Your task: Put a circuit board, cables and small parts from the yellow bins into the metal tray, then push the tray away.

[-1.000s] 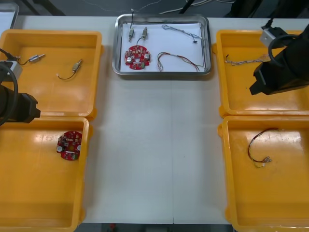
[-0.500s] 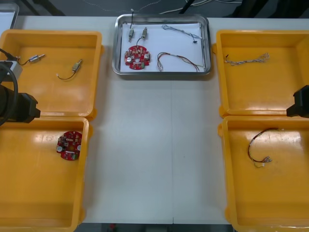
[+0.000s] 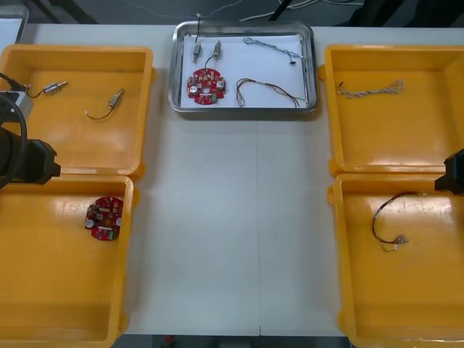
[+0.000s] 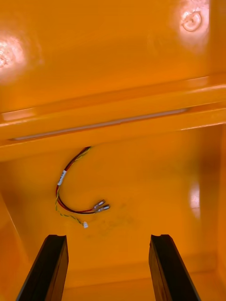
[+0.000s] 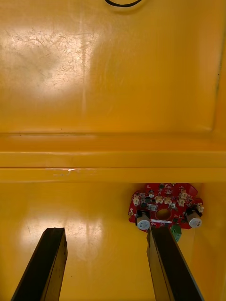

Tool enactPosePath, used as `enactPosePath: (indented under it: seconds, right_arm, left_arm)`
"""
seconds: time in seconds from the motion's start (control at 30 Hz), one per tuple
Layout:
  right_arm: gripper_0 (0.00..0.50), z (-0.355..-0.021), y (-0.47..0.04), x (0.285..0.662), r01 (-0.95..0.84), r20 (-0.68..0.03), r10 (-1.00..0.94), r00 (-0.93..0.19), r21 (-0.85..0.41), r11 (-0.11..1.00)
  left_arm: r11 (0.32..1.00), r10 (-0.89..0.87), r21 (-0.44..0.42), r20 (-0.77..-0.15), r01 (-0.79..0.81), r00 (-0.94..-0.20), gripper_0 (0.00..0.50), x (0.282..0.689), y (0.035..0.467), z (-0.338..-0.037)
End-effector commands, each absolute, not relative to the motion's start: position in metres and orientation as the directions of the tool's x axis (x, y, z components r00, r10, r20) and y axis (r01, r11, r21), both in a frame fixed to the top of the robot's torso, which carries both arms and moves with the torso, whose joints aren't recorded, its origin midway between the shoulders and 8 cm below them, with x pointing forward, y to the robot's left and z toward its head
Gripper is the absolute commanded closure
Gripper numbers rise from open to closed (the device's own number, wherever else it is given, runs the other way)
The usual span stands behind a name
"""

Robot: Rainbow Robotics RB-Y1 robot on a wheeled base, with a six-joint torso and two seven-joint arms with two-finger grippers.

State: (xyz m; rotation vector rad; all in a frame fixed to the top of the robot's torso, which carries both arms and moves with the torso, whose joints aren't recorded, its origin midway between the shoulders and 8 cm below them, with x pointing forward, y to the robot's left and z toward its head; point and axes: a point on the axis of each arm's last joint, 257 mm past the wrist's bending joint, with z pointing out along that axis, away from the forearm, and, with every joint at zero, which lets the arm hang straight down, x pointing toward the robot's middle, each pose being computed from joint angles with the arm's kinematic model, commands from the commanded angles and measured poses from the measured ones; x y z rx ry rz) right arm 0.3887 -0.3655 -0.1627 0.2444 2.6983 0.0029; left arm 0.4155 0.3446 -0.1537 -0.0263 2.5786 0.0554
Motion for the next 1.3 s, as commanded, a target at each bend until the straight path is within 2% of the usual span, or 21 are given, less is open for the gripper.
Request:
enactPosePath:
  seconds: [0.03,0.43,1.3]
  right_arm:
    - [0.0,-0.163,-0.367,0.39,0.101,-0.457,0.091,-0.885,0.004,0.995]
    - [0.0,-0.189,-0.361,0.389,0.084,-0.466,0.087,-0.88,0.028,0.996]
    - [0.0,-0.196,-0.354,0.389,0.031,-0.469,0.039,-0.882,0.025,0.999]
  left_arm:
    - [0.996,0.016,0.085,-0.557,-0.037,-0.83,0.0,0.414,0.361,-0.139]
    - [0.996,0.016,0.085,-0.557,-0.037,-0.83,0.0,0.414,0.361,-0.139]
    - [0.996,0.016,0.085,-0.557,-0.037,-0.83,0.0,0.414,0.361,-0.139]
